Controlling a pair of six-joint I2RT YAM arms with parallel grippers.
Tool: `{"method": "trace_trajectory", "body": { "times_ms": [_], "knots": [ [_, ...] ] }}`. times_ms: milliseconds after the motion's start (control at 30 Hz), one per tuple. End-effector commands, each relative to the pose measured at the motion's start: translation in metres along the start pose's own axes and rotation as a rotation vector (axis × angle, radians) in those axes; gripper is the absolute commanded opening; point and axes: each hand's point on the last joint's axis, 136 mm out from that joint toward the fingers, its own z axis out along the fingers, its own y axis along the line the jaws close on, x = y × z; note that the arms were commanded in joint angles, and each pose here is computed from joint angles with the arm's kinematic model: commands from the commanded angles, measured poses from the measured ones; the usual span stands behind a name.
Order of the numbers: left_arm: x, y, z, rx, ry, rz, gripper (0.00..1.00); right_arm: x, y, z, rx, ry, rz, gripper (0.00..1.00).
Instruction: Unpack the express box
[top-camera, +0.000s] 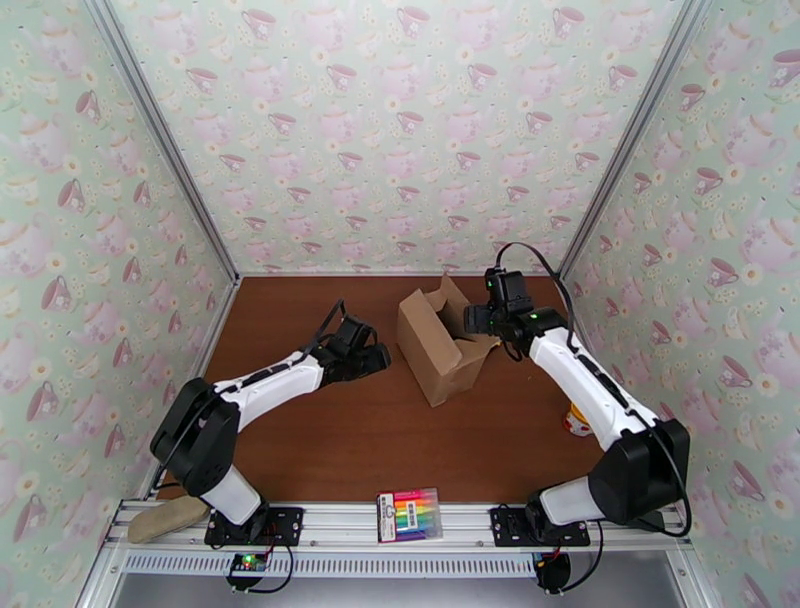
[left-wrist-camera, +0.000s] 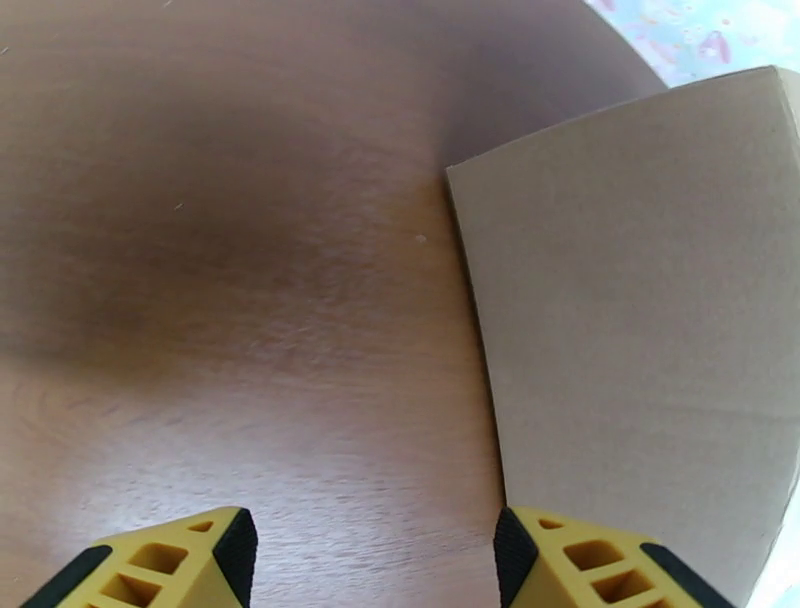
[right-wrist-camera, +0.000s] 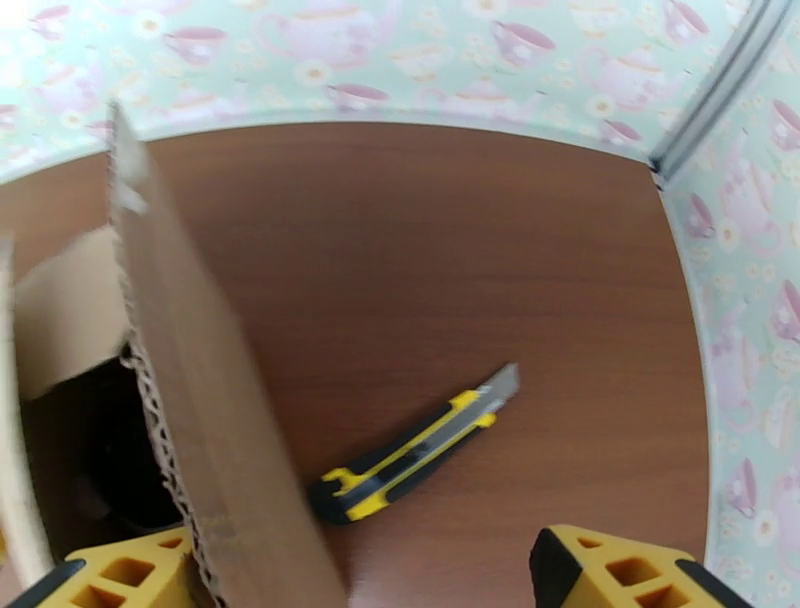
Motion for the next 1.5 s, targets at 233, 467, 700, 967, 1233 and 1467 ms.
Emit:
{"method": "trace_trajectory", "body": {
  "times_ms": [233,467,700,967,1233,1467],
  "knots": [
    [-0.004,-0.001,-0.007,0.003,-0.023,0.021,0.69,0.009,0.023,0.003,-0.128,0.045,0.035,0.59],
    [-0.015,-0.016,-0.022,0.055,-0.054,0.047,0.69,0.015,0.039,0.008,-0.211,0.076,0.051,0.35],
    [-0.031,-0.032,-0.044,0.075,-0.086,0.101,0.69,0.013,0.062,-0.01,-0.364,0.072,0.114,0.09],
    [-0.046,-0.043,-0.066,0.089,-0.126,0.135,0.69,0.024,0.076,-0.024,-0.47,0.087,0.172,0.07],
    [-0.063,-0.079,-0.094,0.124,-0.093,0.266,0.73,0.032,0.077,-0.031,-0.472,0.091,0.176,0.08],
    [-0.068,-0.11,-0.085,0.116,-0.017,0.352,0.74,0.036,0.08,-0.029,-0.482,0.086,0.19,0.08]
  ]
}}
